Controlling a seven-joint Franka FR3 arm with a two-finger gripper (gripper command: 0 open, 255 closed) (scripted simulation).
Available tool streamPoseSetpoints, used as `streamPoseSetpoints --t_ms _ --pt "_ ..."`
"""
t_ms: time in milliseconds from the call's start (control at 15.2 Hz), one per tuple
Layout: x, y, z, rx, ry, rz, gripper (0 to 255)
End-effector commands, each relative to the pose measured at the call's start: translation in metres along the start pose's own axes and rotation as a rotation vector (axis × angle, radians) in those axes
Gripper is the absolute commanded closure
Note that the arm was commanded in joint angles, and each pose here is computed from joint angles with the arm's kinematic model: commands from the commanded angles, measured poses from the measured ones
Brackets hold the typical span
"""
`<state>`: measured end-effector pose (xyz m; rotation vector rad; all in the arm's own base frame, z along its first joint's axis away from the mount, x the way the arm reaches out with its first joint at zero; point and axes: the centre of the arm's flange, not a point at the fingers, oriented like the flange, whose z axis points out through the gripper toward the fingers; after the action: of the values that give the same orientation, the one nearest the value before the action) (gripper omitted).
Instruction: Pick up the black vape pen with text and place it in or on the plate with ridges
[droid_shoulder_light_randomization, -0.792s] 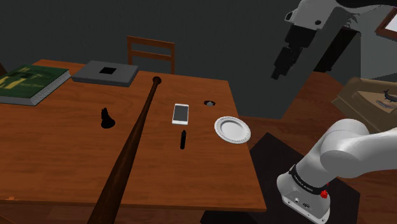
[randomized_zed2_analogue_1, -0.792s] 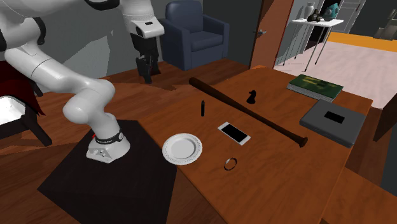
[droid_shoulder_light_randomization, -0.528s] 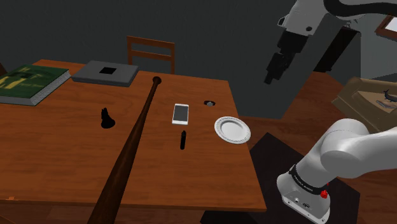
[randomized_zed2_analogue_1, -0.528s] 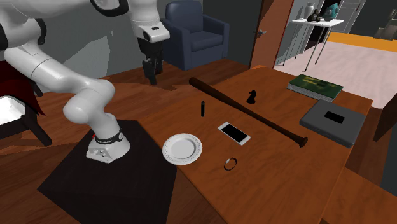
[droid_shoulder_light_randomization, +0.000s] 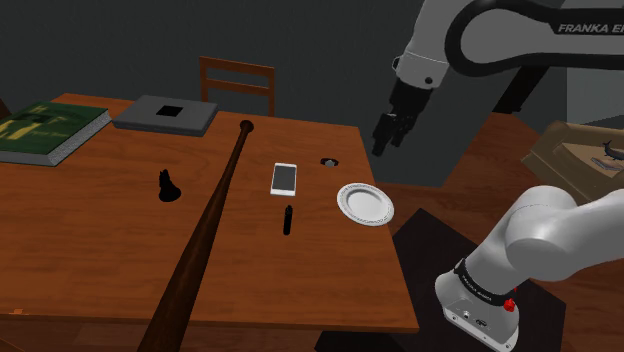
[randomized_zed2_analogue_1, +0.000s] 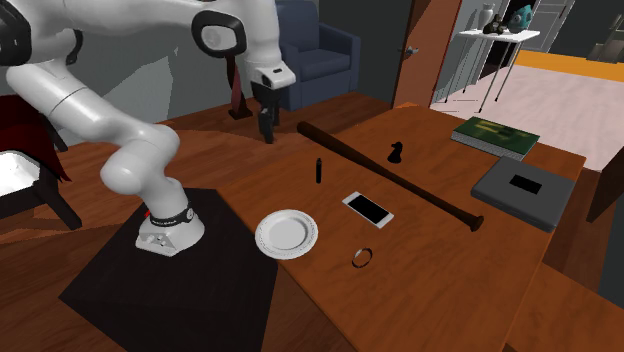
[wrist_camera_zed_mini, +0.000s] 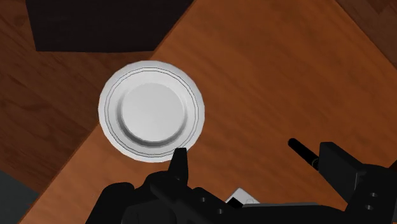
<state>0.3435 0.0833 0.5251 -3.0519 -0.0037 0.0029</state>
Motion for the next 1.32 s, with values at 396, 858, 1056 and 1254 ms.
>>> streamPoseSetpoints --t_ms 396,858,1056,1254 --pt "0.045 -0.063 0.070 -0.023 0.017 -0.002 0" --pt "0.085 -0.119 0.134 -0.043 0.031 -0.004 0" --pt "0.102 -0.142 0.162 -0.051 0.037 -0.005 0" --pt "0.120 -0.166 0.189 -0.060 0.042 -0.006 0"
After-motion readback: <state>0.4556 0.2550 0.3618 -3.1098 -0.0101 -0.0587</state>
